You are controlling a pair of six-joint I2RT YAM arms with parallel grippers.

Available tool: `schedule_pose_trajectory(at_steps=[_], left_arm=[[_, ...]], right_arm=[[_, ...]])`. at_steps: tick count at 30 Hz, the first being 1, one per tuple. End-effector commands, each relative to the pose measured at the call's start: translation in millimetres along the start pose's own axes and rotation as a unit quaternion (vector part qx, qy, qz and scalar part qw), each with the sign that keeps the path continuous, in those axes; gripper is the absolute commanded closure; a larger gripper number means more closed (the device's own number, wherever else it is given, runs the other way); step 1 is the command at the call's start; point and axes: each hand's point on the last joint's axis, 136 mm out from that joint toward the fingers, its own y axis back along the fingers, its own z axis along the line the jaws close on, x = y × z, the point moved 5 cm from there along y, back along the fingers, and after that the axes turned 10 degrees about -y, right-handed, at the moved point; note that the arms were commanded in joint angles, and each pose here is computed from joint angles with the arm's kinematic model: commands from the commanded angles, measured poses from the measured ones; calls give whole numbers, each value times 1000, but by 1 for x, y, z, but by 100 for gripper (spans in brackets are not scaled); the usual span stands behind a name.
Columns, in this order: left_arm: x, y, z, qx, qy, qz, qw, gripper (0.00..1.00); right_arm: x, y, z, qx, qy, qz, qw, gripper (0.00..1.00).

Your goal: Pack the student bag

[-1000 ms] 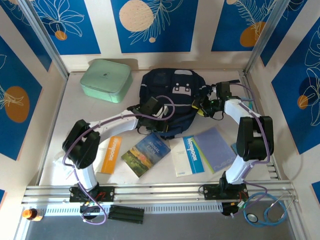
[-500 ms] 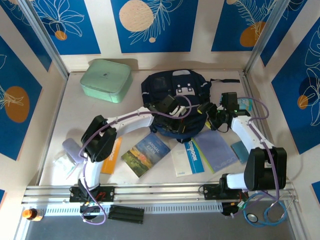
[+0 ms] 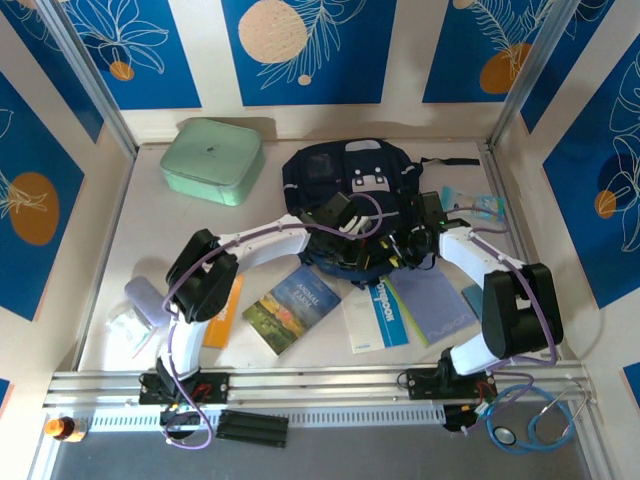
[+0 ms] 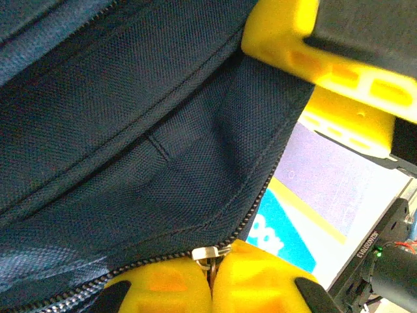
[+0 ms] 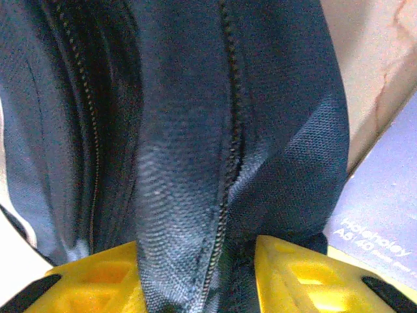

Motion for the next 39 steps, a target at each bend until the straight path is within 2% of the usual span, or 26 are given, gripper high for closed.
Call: schedule_pose_trajectory(at_steps=[1,4,9,26,33,39], left_arm=[[5,13,-1,21,4,13,1000,100],[13,24,4,24,-13,28,999,100],[24,37,16,13,-32,55,998,100],[40,67,62,-18,-6,68,998,100],[53,74,79,-21,-16,97,995,100],[56,83,107,-76,-41,112,990,100]], right_arm=[[-9,-6,-13,26,-3,-41,999,71],[-13,-7,-17,35,8,-62,997,80],[-17,-6,-18,42,19,-81,996,87],[-20,-4,-19,54,38,-109,992,89],[-20,-4,-18,55,47,-111,991,90],[-22,-1,-13,55,73,-122,988,90]])
